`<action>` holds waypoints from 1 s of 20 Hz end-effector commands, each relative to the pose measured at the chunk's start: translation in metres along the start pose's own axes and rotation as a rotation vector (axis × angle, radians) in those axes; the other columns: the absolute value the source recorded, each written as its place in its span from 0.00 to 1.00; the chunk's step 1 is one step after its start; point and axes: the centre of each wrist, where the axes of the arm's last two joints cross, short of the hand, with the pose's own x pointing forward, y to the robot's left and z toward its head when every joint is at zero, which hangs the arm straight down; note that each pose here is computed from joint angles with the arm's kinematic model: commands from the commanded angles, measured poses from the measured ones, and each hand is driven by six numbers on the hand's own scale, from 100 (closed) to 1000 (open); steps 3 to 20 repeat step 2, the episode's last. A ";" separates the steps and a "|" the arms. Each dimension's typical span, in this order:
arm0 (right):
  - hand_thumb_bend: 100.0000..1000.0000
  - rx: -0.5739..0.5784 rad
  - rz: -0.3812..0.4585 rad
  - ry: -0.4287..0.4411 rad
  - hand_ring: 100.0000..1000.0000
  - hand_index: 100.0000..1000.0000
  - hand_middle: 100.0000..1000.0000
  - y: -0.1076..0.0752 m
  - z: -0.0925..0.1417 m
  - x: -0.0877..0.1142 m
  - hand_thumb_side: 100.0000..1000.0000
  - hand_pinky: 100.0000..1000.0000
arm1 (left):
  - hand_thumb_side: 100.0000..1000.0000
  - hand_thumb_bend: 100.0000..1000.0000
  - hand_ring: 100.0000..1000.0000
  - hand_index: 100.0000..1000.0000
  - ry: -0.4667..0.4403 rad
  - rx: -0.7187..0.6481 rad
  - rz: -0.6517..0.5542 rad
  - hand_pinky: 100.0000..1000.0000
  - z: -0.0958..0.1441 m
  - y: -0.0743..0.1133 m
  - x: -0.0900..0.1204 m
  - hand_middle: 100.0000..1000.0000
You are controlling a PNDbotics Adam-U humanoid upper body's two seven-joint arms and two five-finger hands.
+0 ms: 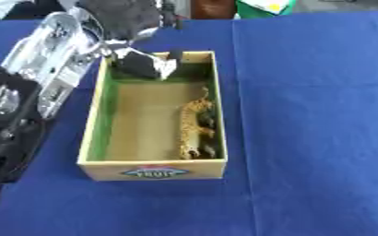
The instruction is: Pick up objects on the table and place them in the box.
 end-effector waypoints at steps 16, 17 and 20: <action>0.00 -0.010 0.013 -0.030 0.66 0.84 0.73 -0.005 -0.005 0.005 0.96 0.79 | 0.90 0.00 0.66 0.84 0.120 0.222 0.007 0.47 0.025 0.031 -0.025 0.66; 0.00 -0.010 0.013 -0.030 0.66 0.84 0.73 -0.005 -0.005 0.005 0.96 0.79 | 0.90 0.00 0.66 0.84 0.120 0.222 0.007 0.47 0.025 0.031 -0.025 0.66; 0.00 -0.010 0.013 -0.030 0.66 0.84 0.73 -0.005 -0.005 0.005 0.96 0.79 | 0.90 0.00 0.66 0.84 0.120 0.222 0.007 0.47 0.025 0.031 -0.025 0.66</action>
